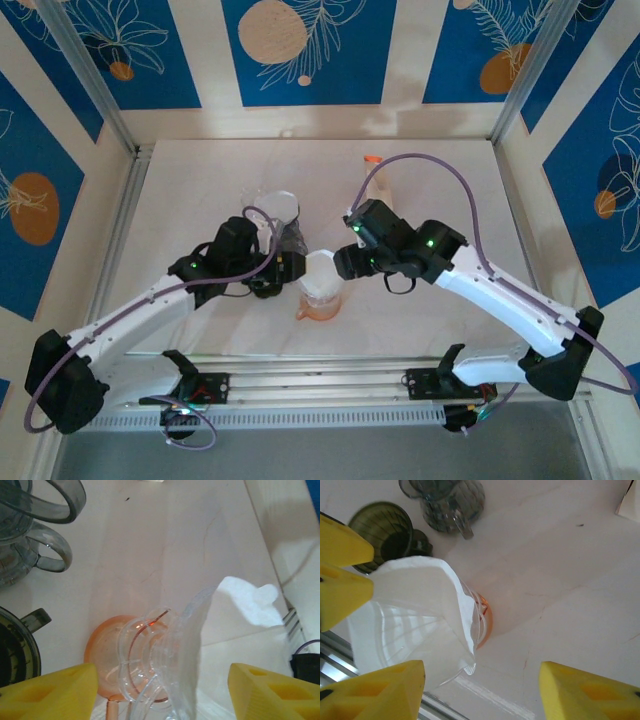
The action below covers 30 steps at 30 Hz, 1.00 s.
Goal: Place the coffee filter in the dripper
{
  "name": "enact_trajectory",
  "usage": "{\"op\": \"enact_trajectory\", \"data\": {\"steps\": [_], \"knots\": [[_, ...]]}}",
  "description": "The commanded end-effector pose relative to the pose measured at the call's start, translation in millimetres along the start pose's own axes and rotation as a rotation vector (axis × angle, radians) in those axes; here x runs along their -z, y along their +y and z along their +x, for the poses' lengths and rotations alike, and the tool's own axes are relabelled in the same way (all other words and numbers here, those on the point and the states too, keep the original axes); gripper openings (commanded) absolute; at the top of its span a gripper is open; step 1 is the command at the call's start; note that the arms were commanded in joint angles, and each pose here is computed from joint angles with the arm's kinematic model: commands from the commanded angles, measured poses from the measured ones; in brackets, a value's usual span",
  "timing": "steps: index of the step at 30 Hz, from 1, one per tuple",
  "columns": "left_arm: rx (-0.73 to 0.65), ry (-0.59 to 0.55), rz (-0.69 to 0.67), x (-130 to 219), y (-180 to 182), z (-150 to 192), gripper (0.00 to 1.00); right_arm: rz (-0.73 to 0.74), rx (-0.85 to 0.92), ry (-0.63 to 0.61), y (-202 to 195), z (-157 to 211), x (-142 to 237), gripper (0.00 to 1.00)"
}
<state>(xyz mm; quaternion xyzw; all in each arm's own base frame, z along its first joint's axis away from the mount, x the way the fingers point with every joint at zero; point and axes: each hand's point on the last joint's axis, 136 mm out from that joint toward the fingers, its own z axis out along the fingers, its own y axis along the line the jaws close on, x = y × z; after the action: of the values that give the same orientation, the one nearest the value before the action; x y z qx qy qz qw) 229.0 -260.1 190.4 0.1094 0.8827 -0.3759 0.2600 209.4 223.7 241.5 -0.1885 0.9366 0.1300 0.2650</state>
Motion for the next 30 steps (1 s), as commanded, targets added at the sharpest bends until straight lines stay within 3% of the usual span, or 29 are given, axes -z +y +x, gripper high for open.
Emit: {"op": "enact_trajectory", "data": {"steps": [1, 7, 16, 24, 30], "knots": [[-0.022, -0.044, 0.037, 17.3, -20.5, -14.2, 0.73, 0.0, -0.019, -0.059, -4.0, -13.4, 17.0, 0.62], [-0.029, -0.107, -0.04, 41.5, -8.4, -15.0, 0.76, -0.035, -0.033, -0.115, -8.6, -10.3, 23.9, 0.61], [0.135, -0.105, -0.24, 56.8, 84.1, 9.9, 0.73, -0.014, -0.111, -0.075, -28.1, 13.1, 13.0, 0.61], [0.206, -0.047, -0.383, 46.7, 133.6, 26.7, 0.6, 0.002, -0.185, -0.017, -42.3, 40.2, -5.8, 0.61], [0.225, -0.047, -0.312, 43.6, 122.5, 28.4, 0.54, 0.032, -0.224, 0.008, -54.7, 56.0, -13.4, 0.61]]}}
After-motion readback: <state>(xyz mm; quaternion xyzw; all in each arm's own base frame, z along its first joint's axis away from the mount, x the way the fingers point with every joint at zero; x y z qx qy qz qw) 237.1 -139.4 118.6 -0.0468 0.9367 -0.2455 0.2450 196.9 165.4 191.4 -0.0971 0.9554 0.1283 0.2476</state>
